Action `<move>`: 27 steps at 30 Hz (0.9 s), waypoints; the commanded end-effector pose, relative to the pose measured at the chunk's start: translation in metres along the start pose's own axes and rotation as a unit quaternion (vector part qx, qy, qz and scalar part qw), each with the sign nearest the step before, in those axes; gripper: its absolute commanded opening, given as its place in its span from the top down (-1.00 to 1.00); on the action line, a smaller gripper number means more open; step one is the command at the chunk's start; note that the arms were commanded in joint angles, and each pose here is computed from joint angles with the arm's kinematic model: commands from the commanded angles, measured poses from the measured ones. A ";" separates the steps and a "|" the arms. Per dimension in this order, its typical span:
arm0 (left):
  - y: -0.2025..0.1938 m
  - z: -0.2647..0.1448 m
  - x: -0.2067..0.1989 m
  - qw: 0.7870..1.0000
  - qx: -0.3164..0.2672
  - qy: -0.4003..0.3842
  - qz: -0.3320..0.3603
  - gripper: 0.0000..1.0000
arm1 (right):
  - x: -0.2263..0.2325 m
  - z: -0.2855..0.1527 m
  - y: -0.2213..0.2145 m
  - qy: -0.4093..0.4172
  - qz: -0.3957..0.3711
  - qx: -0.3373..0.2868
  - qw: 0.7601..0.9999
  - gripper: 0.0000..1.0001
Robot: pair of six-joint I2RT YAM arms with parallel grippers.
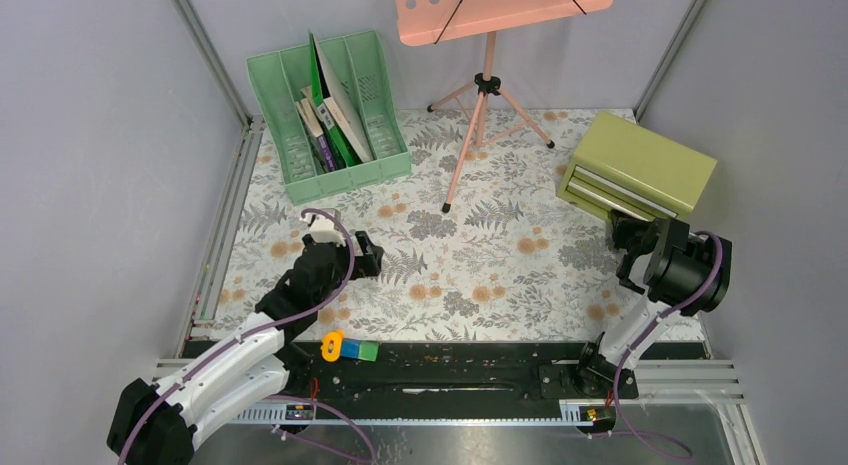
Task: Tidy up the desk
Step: Close the drawer in the storage box, then reset both arms
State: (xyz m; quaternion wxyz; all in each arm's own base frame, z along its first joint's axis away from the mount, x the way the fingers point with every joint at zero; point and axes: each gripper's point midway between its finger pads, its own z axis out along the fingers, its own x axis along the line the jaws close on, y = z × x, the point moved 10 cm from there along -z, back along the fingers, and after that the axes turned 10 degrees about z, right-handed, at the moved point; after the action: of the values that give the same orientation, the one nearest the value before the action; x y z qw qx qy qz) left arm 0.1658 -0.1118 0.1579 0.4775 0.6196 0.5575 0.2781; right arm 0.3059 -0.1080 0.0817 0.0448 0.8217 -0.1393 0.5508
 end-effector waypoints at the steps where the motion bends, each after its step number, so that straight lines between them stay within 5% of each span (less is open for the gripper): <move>1: 0.021 0.000 -0.005 0.999 -0.034 -0.001 -0.001 -0.97 | 0.025 0.001 0.001 0.062 -0.021 0.004 0.998 1.00; 15: 0.020 -0.003 -0.003 0.999 -0.043 0.005 -0.016 -0.98 | 0.005 -0.091 -0.027 0.010 -0.120 0.060 0.991 1.00; 21: 0.022 0.000 -0.004 0.999 -0.035 0.009 -0.018 -0.98 | -0.003 -0.140 -0.036 -0.027 -0.199 0.072 0.977 0.47; 27: 0.022 0.001 -0.003 0.999 -0.033 0.010 -0.022 -0.97 | -0.008 -0.166 -0.040 -0.041 -0.260 0.085 0.961 -0.37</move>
State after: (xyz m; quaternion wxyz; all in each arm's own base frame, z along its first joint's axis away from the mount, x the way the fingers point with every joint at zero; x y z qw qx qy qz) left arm 0.1668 -0.1113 0.1568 0.4744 0.6154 0.5650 0.2776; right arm 0.1875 -0.0396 0.1585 0.1228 0.8142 0.0647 0.5638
